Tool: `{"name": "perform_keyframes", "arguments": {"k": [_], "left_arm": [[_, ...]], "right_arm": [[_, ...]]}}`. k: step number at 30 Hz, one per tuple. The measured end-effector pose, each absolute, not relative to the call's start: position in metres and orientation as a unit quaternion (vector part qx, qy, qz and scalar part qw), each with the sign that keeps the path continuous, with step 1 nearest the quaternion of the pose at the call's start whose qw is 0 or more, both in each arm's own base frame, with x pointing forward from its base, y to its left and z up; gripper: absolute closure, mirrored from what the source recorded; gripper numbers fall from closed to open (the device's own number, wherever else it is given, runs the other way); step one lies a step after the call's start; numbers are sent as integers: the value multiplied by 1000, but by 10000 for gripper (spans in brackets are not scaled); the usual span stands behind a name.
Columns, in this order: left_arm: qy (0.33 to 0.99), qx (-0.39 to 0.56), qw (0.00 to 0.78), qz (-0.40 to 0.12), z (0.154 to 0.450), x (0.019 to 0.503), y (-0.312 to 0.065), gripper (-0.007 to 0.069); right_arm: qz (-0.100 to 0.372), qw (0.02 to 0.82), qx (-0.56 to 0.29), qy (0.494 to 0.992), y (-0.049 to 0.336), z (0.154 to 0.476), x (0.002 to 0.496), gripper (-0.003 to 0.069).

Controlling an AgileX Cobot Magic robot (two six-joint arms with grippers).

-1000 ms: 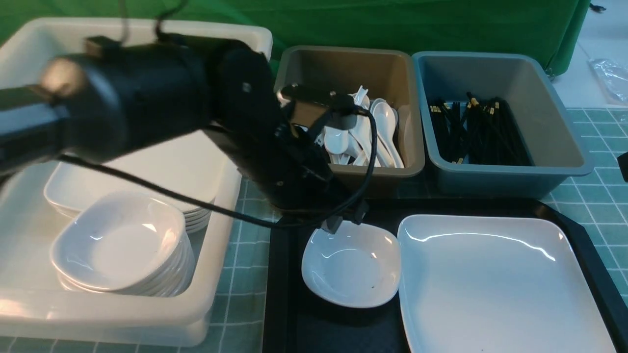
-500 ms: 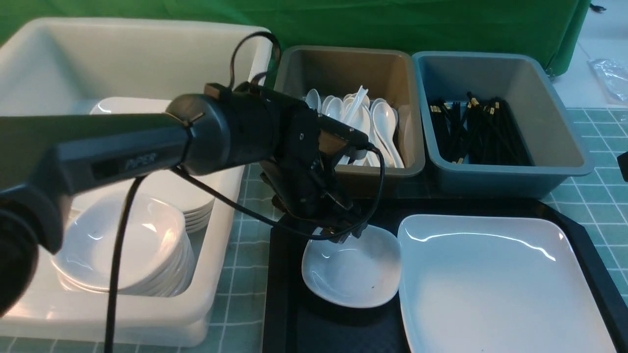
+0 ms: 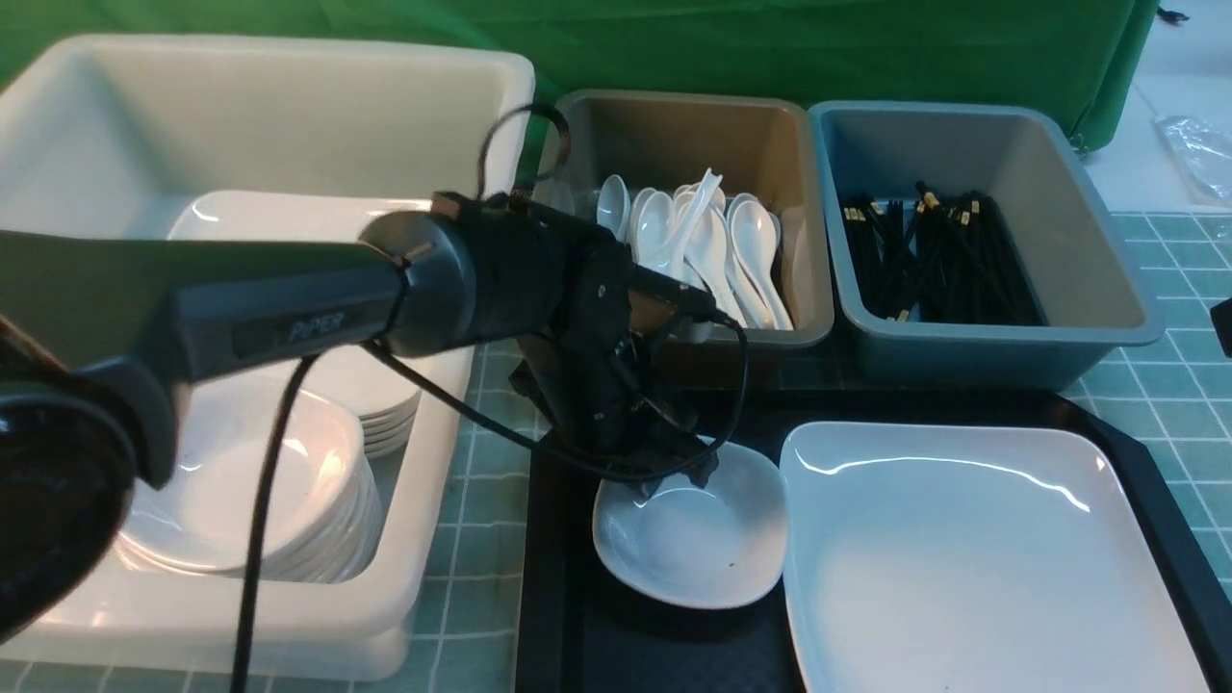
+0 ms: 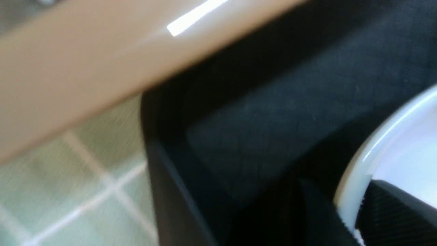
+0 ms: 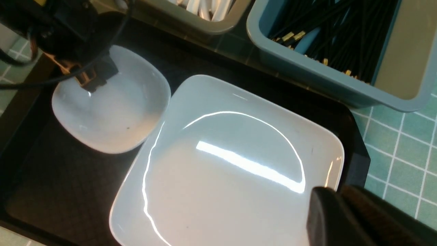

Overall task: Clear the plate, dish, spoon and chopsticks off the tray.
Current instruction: Use the left arm to grab a small plate from the dinner plate, then use the left arm to put the small plate into the large storage box on the left

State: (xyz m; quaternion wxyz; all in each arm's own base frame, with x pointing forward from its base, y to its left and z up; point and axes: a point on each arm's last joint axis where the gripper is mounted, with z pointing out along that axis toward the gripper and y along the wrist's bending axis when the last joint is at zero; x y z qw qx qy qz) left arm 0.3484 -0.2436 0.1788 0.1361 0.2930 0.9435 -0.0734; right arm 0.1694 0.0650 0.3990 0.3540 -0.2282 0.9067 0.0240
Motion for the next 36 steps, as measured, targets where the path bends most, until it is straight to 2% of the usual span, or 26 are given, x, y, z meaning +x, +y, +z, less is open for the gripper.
{"name": "perform_keyframes", "arguments": {"k": [6,10,11,14,17,18,22,23,27,33,36], "left_arm": [[941,286,160,-83,232,339,-236,586],[934,260,222,-99,292,328,-211,601],[934,258,225,-100,295,328,-209,601],[930,212,277,-116,348,314,-167,601],[934,156,301,-109,373,298,-118,601],[935,152,303,-108,374,295,-114,601],[945,55,307,-97,371,271,-57,601],[946,6,306,-103,360,259,-37,601],[941,-88,306,-116,331,242,-6,601],[944,-162,260,-124,290,228,11,585],[946,-164,250,-124,286,226,10,526]], "right_arm": [[24,356,-229,906,65,399,170,569],[24,356,-229,906,65,399,170,569],[24,357,-229,906,65,399,170,569],[24,358,-228,905,65,399,170,569],[25,361,-228,904,65,400,170,569],[25,361,-228,904,65,400,170,569],[25,365,-228,902,66,400,171,569],[26,369,-228,901,66,401,171,569],[28,382,-227,896,67,403,173,569],[31,398,-226,889,68,405,175,569],[31,399,-226,888,68,405,175,569]]}}
